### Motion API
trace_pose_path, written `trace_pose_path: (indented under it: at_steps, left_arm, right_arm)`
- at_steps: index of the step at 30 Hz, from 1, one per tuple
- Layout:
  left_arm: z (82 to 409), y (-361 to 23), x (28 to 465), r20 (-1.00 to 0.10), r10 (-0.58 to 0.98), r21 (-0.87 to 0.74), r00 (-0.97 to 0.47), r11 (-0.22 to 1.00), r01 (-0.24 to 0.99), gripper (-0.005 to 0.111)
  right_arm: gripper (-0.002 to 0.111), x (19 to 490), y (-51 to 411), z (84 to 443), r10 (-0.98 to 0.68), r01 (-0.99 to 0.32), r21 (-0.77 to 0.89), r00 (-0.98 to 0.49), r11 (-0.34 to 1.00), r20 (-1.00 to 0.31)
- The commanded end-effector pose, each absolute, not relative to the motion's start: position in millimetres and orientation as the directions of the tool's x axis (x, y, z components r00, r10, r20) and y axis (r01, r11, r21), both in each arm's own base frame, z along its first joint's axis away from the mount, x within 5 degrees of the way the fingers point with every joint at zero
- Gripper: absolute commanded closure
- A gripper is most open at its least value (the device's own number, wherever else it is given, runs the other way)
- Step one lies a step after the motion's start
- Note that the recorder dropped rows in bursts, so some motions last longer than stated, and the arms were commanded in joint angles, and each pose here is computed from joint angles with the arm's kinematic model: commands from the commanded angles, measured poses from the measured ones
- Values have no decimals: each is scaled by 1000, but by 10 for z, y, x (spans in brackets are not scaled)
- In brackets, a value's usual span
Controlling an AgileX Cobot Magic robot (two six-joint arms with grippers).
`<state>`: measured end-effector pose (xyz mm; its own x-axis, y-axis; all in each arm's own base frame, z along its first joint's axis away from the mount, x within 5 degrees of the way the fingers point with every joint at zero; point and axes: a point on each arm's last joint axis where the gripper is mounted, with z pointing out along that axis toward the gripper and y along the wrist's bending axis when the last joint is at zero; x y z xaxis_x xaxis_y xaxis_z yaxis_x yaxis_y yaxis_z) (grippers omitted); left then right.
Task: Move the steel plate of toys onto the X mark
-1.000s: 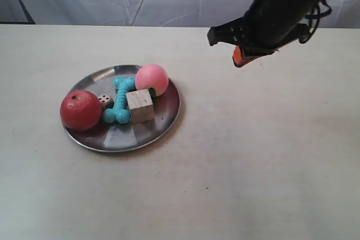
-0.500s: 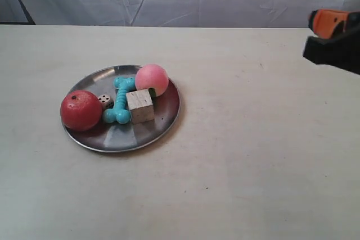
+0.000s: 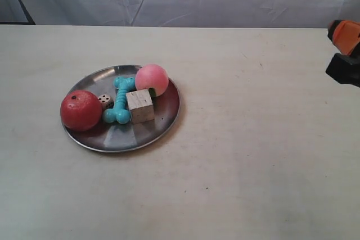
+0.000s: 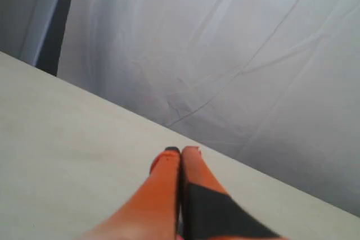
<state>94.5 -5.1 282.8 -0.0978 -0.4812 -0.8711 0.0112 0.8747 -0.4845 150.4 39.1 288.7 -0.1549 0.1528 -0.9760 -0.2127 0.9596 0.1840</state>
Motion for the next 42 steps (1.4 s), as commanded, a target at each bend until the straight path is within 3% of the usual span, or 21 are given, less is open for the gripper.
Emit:
trace_pose_path:
  at_steps: [1, 11, 20, 23, 29, 38, 42]
  left_arm:
    - [2705, -55, 944, -859, -502, -506, -102, 863, 9, 107]
    - [2713, -59, 946, -859, -506, -509, -85, 860, 23, 107]
    - [2722, -56, 947, -868, -492, -495, -75, 869, 25, 107]
    - [2729, -48, 948, -868, -493, -495, -64, 869, 22, 107]
    - [2746, -30, 949, -870, -492, -493, -37, 870, 13, 107]
    - [2747, -29, 949, -875, -483, -484, -37, 875, 14, 107]
    - [2764, -14, 950, -951, -308, -308, -6, 951, 12, 107]
  right_arm:
    - [108, 1499, 380, 2900, 152, -210, 178, -136, 961, -979]
    - [108, 1174, 248, 3023, 190, -203, 185, 5, 962, -982]
    - [108, 733, 35, 2457, 194, -78, 187, 108, 979, -975]
    - [108, 673, 25, 2177, 191, -65, 186, 84, 980, -978]
    - [108, 659, 79, 1948, 171, -78, 187, -173, 979, -970]
    - [108, 657, 82, 1936, 170, -79, 187, -187, 979, -968]
    - [108, 657, 82, 1936, 170, -79, 187, -187, 979, -968]
